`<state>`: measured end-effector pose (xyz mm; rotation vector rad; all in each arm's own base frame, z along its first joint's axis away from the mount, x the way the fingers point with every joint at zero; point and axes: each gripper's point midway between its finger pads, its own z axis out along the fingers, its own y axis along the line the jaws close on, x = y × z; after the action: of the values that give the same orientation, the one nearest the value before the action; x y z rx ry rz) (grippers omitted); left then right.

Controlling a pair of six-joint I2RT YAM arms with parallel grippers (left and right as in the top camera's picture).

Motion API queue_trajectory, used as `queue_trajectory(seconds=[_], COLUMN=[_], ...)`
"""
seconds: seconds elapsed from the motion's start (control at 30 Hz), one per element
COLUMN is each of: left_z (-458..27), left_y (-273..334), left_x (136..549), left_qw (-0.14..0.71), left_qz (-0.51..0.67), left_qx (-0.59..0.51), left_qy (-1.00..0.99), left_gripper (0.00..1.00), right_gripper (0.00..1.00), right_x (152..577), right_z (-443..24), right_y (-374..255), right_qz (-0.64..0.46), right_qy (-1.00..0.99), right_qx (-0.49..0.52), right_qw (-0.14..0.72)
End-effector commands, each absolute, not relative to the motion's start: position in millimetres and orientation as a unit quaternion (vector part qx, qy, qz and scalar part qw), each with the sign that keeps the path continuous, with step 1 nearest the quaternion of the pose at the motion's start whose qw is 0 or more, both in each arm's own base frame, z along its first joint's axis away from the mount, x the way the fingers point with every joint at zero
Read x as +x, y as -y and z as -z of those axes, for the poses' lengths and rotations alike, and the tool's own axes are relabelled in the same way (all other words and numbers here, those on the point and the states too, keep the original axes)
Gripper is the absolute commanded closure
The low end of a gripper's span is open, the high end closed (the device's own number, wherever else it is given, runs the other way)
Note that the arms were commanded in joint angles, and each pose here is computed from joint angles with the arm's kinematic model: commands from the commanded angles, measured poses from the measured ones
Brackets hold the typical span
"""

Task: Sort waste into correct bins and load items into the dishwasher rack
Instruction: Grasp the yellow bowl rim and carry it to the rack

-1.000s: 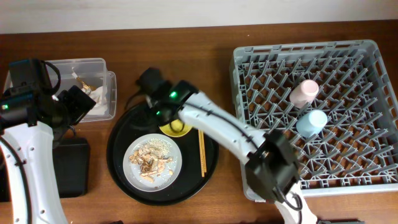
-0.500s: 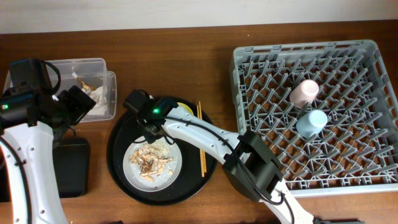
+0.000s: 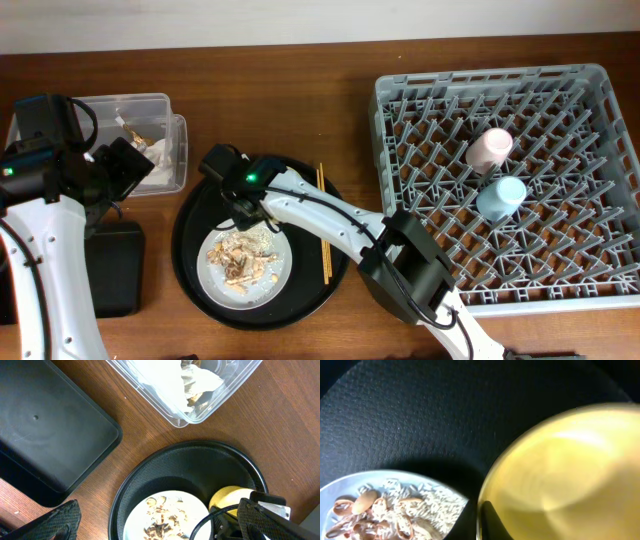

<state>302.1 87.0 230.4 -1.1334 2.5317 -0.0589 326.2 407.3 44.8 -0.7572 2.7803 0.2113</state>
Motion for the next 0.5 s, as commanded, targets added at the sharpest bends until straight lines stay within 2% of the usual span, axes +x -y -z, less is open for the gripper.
queue_trajectory(seconds=[0.0, 0.27, 0.47], left_z=[-231, -231, -231], left_y=[-88, -88, -88], left_x=[302, 302, 302], left_qw=[0.183, 0.183, 0.183], left_qz=[0.02, 0.02, 0.02], left_qx=[-0.405, -0.405, -0.405], left_qy=[-0.895, -0.895, -0.895], left_gripper=[0.01, 0.01, 0.01], right_gripper=[0.96, 0.96, 0.96], right_x=[335, 376, 402], right_z=[-83, -187, -262], right_y=[-413, -349, -237], right_qz=[-0.101, -0.096, -0.082], right_qy=[-0.953, -0.966, -0.978], right_qx=[-0.247, -0.179, -0.074], right_qw=[0.146, 0.161, 0.178])
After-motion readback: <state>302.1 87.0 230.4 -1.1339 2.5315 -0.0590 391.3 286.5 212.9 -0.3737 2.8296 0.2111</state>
